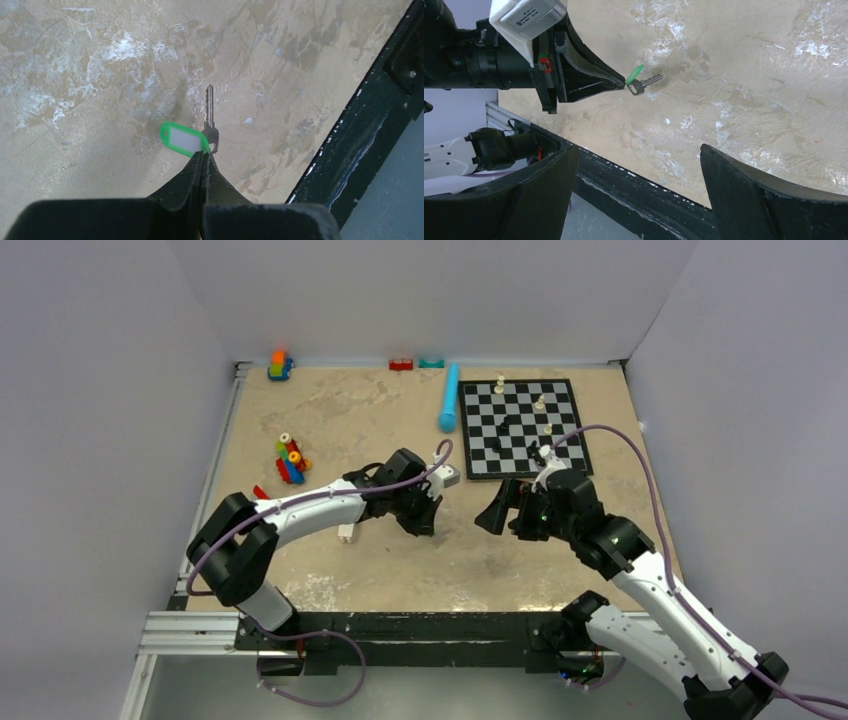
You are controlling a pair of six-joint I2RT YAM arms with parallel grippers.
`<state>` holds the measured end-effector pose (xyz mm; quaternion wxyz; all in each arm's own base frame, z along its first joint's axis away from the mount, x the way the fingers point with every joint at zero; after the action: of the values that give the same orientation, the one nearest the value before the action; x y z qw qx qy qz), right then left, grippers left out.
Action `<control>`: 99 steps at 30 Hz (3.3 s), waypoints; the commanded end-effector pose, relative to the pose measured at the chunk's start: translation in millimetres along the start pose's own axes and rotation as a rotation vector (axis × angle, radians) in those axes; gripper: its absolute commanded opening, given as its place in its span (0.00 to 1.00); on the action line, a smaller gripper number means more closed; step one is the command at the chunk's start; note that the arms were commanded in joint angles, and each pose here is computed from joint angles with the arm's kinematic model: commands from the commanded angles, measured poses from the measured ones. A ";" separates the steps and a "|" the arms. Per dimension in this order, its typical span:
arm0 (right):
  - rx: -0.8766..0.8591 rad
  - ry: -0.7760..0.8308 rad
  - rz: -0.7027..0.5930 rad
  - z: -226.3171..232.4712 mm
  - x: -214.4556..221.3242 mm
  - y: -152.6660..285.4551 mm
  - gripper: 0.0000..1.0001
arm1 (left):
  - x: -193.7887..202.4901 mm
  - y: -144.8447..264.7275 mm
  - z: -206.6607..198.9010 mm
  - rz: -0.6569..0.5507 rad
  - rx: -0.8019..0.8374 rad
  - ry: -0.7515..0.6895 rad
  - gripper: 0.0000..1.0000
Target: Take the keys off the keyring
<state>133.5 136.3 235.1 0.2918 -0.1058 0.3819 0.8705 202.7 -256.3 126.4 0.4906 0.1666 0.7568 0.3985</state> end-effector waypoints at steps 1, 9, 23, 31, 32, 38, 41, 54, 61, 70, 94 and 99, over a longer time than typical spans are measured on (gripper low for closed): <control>-0.098 0.015 -0.020 20.5 -7.0 16.4 0.95 | -19.9 23.4 -12.0 -0.079 0.043 0.049 0.00; -0.180 0.038 -0.027 33.1 -9.5 31.5 0.95 | -38.5 53.7 -26.1 -0.096 0.066 0.137 0.00; -0.544 0.034 -0.061 88.9 -21.8 79.4 0.93 | -92.4 158.7 -77.1 -0.355 0.191 0.382 0.00; -0.722 -0.065 -0.102 121.7 -32.2 129.0 0.85 | -110.5 214.6 -98.6 -0.531 0.236 0.473 0.00; -0.743 -0.069 -0.103 125.4 -33.2 134.2 0.83 | -113.5 219.5 -100.0 -0.555 0.241 0.492 0.00; -0.799 -0.077 -0.107 140.1 -39.7 149.0 0.77 | -129.3 243.9 -108.7 -0.678 0.306 0.580 0.00; -0.802 -0.086 -0.115 141.8 -41.1 151.8 0.76 | -134.2 253.5 -111.0 -0.707 0.313 0.611 0.00; -0.825 -0.155 -0.097 143.1 -40.7 151.0 0.62 | -148.3 278.3 -123.1 -0.794 0.436 0.662 0.00; -0.829 -0.176 -0.090 148.4 -44.5 147.9 0.55 | -152.2 281.5 -122.8 -0.810 0.439 0.675 0.00; -0.834 -0.182 -0.085 151.5 -47.0 140.7 0.50 | -155.8 279.3 -123.4 -0.808 0.466 0.676 0.00; -0.830 -0.157 -0.052 179.5 -57.8 120.9 0.43 | -160.3 273.5 -120.7 -0.816 0.475 0.673 0.00; -0.834 -0.150 -0.044 184.2 -57.9 119.8 0.37 | -161.3 271.4 -119.7 -0.814 0.472 0.674 0.00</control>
<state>119.5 181.9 433.9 0.2625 -0.1271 0.0060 0.9565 134.9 -244.6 441.7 0.2643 -0.1629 0.9490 0.0542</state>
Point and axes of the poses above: each gripper's point midway between its finger pads, its own y axis back along the fingers, its own z axis along the line the jaws close on, x = y × z, the point moved 8 cm from there along y, back along the fingers, and after that the axes turned 12 degrees about -y, right-handed, at the moved point
